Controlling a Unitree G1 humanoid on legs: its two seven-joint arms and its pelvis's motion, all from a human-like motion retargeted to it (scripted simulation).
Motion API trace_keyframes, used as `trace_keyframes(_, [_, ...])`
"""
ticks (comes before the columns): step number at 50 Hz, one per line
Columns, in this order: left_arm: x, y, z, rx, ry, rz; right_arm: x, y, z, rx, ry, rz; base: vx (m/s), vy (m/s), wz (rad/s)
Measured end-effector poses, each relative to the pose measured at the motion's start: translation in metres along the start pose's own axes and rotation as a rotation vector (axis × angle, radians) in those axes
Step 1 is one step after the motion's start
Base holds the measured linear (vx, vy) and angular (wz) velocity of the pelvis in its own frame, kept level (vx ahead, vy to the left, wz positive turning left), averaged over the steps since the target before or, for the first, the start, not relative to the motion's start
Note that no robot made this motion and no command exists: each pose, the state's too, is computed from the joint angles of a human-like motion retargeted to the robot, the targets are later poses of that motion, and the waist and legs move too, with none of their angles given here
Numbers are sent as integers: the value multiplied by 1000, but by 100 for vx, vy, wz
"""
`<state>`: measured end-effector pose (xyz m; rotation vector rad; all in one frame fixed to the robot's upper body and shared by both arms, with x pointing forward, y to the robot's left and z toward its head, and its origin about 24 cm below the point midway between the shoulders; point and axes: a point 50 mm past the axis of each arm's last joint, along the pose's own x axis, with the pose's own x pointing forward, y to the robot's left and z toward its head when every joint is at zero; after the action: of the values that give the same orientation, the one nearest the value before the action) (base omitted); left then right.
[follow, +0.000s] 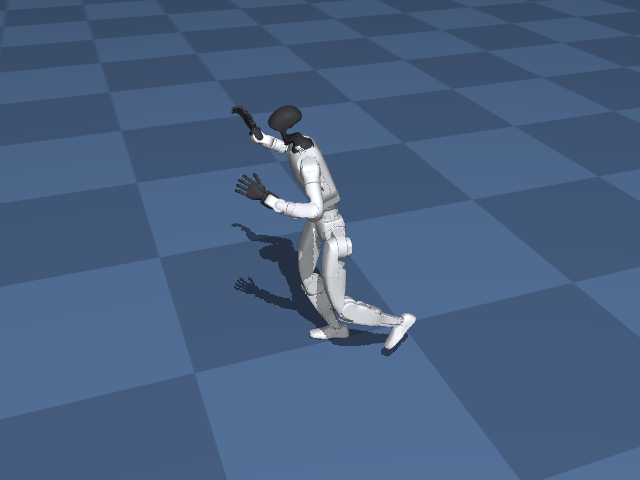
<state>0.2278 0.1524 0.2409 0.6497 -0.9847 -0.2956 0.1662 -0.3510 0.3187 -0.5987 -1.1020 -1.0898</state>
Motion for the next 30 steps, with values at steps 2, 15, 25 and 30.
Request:
trace_keyframes(2, [-34,-2,-34,8,220,82,21,2,34,109,-164,-177,119,-18,-75])
trace_keyframes(15, [-189,130,-43,456,716,715,-125,121,178,868,-523,915,130,9,-85])
trace_keyframes(25, [-2,171,97,440,-489,875,-209,105,94,567,-130,1297,113,2,122])
trace_keyframes(30, [35,129,124,349,-674,603,-217,52,28,304,265,1274,115,-39,142])
